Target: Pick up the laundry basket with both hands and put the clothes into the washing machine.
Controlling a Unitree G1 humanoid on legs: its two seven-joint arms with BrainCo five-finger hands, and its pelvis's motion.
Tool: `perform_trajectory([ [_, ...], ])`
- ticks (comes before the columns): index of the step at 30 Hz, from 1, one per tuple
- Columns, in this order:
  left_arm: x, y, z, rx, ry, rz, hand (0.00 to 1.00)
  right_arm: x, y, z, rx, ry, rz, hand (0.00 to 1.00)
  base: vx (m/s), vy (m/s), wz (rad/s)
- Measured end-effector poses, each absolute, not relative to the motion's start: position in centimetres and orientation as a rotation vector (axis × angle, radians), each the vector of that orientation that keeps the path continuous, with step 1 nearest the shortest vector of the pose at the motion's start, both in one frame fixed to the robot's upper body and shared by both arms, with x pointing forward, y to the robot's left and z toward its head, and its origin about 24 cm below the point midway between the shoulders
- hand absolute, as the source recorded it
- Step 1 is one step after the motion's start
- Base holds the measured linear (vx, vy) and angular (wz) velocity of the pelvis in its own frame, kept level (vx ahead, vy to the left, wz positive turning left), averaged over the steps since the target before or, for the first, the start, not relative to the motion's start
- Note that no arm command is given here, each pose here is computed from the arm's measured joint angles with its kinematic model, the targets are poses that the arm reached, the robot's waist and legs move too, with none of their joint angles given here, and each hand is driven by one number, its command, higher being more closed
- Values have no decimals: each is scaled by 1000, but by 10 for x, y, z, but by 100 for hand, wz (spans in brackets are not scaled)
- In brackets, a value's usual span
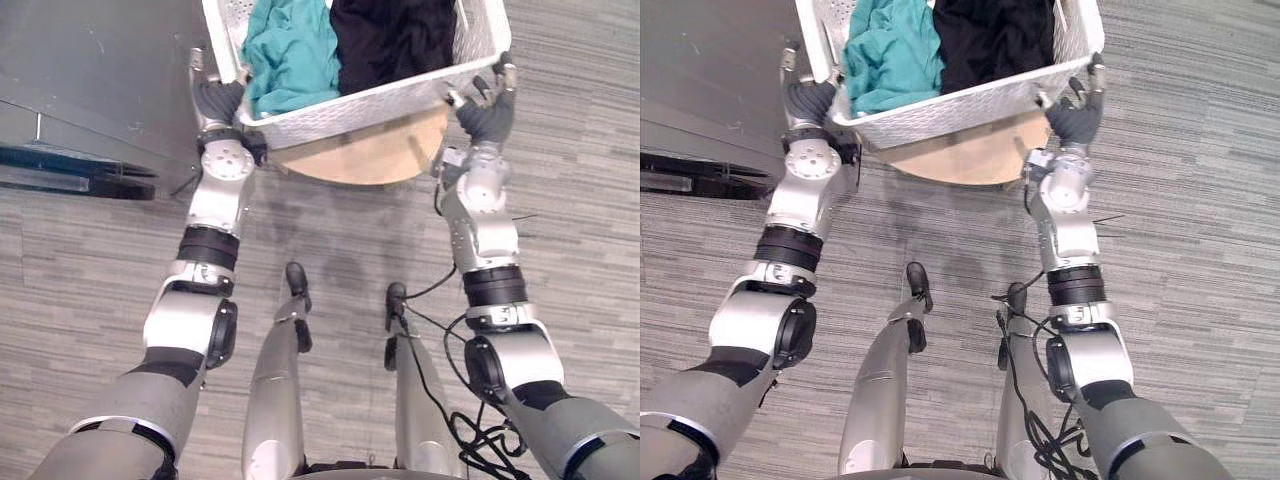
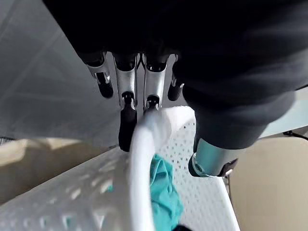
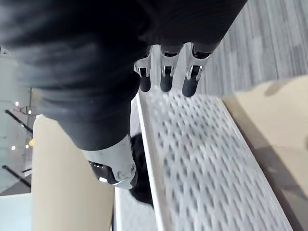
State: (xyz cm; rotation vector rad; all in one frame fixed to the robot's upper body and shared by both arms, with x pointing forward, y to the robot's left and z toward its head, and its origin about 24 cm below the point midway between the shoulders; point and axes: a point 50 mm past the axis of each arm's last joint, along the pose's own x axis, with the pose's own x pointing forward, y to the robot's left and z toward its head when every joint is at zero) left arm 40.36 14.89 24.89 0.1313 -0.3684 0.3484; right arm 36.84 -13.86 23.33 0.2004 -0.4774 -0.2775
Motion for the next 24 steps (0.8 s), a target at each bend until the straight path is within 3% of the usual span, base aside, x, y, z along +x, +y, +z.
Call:
perform_trajectory([
  [6,384,183,260,115,-491,449,0,339,-165,218,210,-549,-369,0,-35,-41,-1],
  [12,352,210,188,49,-380,555,0,298,-195,178,109,-529,-481,0,14,-23,11],
  [20,274,202,47,-33,9,541,0,255,-209,90,-29,-222,-459,0,15,-64,20],
  [24,236,204,-14,-44,253,474,0,230,-217,15,-80,111,-447,0,100,-62,24],
])
